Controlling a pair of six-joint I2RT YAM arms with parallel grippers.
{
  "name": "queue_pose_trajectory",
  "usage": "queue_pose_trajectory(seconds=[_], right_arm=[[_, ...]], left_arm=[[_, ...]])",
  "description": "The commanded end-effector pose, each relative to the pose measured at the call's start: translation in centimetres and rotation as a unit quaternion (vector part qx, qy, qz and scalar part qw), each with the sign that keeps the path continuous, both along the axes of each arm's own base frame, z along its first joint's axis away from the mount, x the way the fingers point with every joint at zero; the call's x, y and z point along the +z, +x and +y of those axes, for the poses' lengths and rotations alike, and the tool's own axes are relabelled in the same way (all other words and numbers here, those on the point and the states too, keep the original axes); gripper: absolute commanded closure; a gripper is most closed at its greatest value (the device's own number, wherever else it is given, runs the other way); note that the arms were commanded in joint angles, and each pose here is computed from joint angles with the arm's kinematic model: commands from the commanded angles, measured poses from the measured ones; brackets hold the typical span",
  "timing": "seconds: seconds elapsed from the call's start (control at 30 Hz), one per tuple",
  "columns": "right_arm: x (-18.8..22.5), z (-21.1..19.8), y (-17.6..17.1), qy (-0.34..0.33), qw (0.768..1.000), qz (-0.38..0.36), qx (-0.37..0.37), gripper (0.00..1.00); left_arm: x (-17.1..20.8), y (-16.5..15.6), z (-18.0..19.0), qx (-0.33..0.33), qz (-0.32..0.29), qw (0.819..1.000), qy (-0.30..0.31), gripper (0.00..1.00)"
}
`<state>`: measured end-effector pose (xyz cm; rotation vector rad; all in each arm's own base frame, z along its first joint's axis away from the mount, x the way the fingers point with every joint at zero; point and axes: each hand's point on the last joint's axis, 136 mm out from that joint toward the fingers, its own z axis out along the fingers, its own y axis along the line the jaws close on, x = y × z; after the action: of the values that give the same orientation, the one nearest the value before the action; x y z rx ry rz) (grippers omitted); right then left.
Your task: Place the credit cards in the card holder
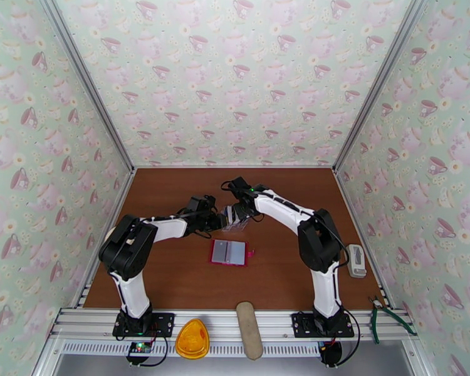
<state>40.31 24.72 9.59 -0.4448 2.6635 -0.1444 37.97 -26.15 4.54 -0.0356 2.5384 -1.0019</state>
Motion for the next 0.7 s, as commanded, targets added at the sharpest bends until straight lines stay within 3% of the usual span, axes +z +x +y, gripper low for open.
queue_pose_trajectory(seconds=[0.0,0.27,0.5,0.67], right_arm=[[0.3,-1.0,0.3,-0.036,0.999,-0.001,0.000,0.55],[0.5,-0.5,0.1,-0.033,0.999,0.002,0.008,0.60],[1.4,2.1,-0.4,0.040,0.999,0.011,0.028,0.56],[1.1,1.7,0.9,0.028,0.999,0.007,0.013,0.56]], left_arm=[[-2.1,-0.6,0.7,0.004,0.031,0.999,0.015,0.58],[-2.3,-0.6,0.8,0.005,0.032,0.999,0.015,0.58],[-2.3,-0.7,0.5,0.000,0.034,0.999,0.010,0.58],[-2.4,-0.7,0.4,-0.001,0.036,0.999,0.008,0.58]])
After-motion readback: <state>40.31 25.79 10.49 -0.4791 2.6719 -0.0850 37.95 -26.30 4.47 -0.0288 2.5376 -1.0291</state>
